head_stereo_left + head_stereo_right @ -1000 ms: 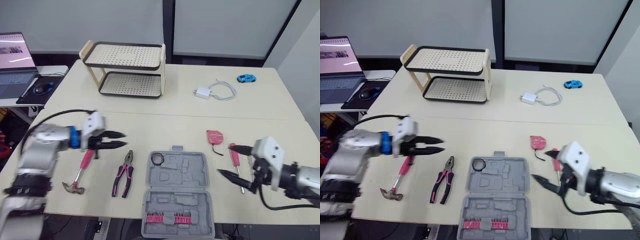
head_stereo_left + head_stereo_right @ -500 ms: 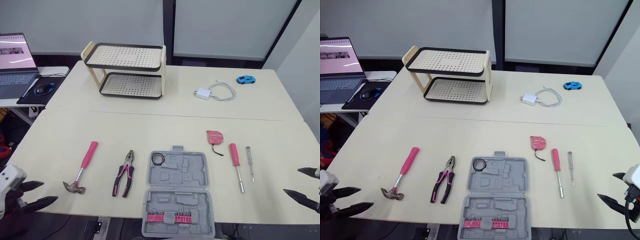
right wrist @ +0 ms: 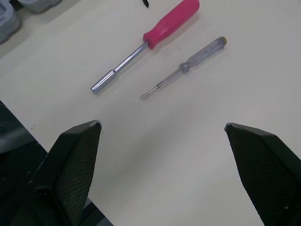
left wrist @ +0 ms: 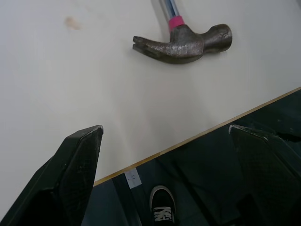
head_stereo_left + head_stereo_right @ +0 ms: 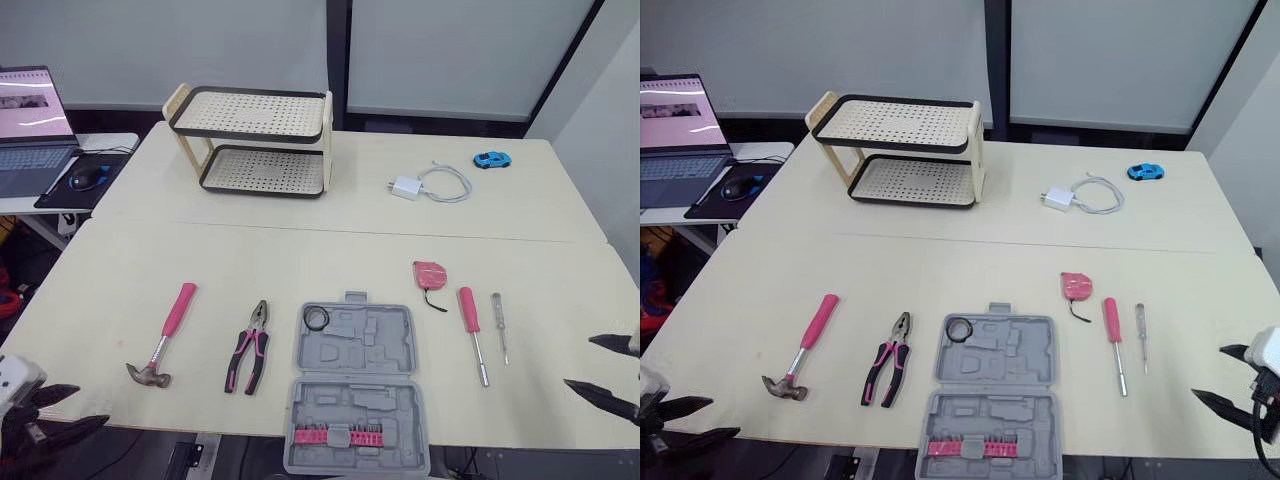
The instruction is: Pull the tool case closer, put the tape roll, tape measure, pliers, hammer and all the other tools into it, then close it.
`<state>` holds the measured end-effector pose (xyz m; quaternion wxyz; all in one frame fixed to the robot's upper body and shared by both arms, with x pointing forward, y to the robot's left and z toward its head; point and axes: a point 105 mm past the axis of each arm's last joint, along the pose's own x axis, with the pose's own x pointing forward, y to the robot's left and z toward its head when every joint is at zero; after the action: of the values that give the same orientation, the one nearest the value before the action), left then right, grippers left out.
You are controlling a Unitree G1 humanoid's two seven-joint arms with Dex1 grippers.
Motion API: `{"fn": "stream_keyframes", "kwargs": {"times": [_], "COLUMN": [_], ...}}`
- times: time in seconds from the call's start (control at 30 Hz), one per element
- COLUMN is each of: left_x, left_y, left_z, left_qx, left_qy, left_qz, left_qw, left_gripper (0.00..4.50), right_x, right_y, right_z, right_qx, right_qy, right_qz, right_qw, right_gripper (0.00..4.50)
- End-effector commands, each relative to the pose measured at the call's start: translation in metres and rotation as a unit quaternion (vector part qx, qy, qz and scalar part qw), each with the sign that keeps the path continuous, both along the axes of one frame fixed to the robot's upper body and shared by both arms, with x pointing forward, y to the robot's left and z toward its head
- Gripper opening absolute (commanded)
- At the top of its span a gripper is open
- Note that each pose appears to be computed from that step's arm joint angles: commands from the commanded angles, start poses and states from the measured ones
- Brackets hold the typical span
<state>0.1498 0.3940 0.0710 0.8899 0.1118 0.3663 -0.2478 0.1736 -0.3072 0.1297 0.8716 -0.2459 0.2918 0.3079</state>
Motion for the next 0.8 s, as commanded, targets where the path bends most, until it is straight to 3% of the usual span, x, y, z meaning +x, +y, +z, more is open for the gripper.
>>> {"fn": "stream_keyframes", "kwargs": {"times": [0.03,0.2,0.37,0.6,0.77,0.8], "left_x": [0.024,0.055,0.083,0.102,0.101,0.101], "left_y": [-0.027,-0.081,-0.170,-0.229,-0.254,-0.258], "left_z": [0.020,0.036,0.062,0.077,0.077,0.076], "left_qx": [-0.016,-0.048,-0.089,-0.125,-0.136,-0.137], "left_qy": [-0.055,-0.096,-0.152,-0.189,-0.192,-0.193], "left_qz": [-0.054,-0.145,-0.332,-0.432,-0.480,-0.485], "left_qw": [0.997,0.983,0.926,0.873,0.845,0.842], "left_gripper": [4.48,4.48,4.48,4.48,4.50,4.50], "right_x": [0.014,0.034,0.072,0.107,0.124,0.127], "right_y": [0.030,0.072,0.119,0.150,0.153,0.152], "right_z": [0.011,0.012,-0.014,-0.037,-0.050,-0.052], "right_qx": [0.020,0.065,0.095,0.124,0.136,0.136], "right_qy": [-0.032,-0.071,-0.127,-0.133,-0.123,-0.120], "right_qz": [0.039,0.057,-0.014,-0.090,-0.150,-0.163], "right_qw": [0.999,0.994,0.987,0.979,0.972,0.970], "right_gripper": [4.50,4.50,4.50,4.50,2.93,2.93]}}
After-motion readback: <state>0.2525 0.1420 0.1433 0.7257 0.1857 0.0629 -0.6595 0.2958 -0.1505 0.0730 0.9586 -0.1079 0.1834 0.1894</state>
